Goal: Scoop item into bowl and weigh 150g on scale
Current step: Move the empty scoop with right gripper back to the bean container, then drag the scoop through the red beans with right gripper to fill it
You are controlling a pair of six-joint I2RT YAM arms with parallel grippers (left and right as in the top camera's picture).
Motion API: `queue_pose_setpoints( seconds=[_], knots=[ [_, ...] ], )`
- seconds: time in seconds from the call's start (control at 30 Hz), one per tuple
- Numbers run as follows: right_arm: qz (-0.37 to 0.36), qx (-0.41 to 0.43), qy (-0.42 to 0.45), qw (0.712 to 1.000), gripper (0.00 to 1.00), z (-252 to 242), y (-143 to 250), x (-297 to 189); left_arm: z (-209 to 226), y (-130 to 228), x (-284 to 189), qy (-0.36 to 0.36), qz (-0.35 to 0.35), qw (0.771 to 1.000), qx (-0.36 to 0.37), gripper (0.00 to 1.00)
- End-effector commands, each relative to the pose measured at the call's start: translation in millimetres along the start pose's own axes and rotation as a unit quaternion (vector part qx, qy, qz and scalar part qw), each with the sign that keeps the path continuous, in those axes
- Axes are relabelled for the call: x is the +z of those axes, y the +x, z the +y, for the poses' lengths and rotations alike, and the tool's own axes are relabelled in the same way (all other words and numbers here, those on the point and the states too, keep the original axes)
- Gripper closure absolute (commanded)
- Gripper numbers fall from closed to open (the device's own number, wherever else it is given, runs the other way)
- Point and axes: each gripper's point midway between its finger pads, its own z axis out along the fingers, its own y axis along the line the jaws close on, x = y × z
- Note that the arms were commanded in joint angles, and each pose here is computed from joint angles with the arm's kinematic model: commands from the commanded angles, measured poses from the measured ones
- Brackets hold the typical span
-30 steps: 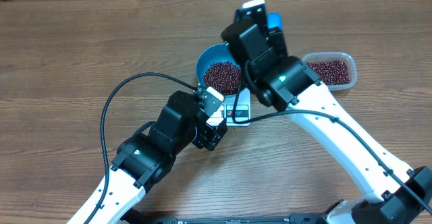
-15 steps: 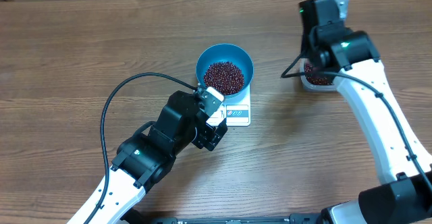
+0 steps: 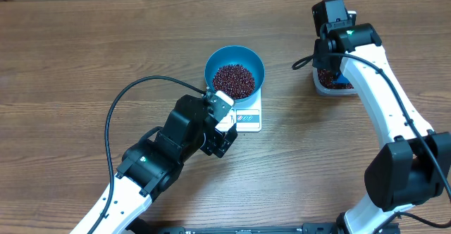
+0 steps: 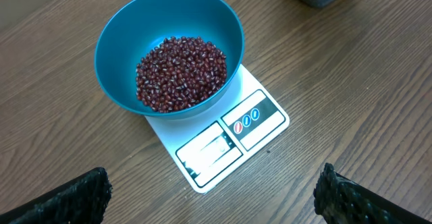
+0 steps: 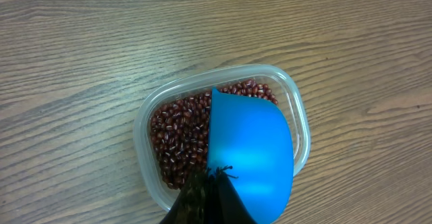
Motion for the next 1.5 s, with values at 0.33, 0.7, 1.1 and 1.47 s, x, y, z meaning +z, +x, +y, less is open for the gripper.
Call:
queue_pose_setpoints(
  seconds=[0.33, 0.7, 1.1, 1.47],
  knots=[
    [0.025, 0.021, 0.035, 0.999, 0.96, -24.8, 7.6, 39.1, 0.7, 2.0, 1.4, -0.002, 0.002, 1.000, -0.003, 0.00],
    [0.032, 0.002, -0.009, 0.999, 0.96, -3.7, 8.5, 51.6, 0.7, 2.0, 1.4, -0.002, 0.002, 1.000, -0.003, 0.00],
    [0.061, -0.044, -0.064, 0.995, 0.96, 20.7, 20.8, 64.1, 0.7, 2.0, 1.4, -0.002, 0.002, 1.000, -0.003, 0.00],
    [0.069, -0.042, -0.120, 0.990, 0.96, 39.2, 23.4, 59.5, 0.7, 2.0, 1.4, -0.002, 0.002, 1.000, -0.003, 0.00]
  ],
)
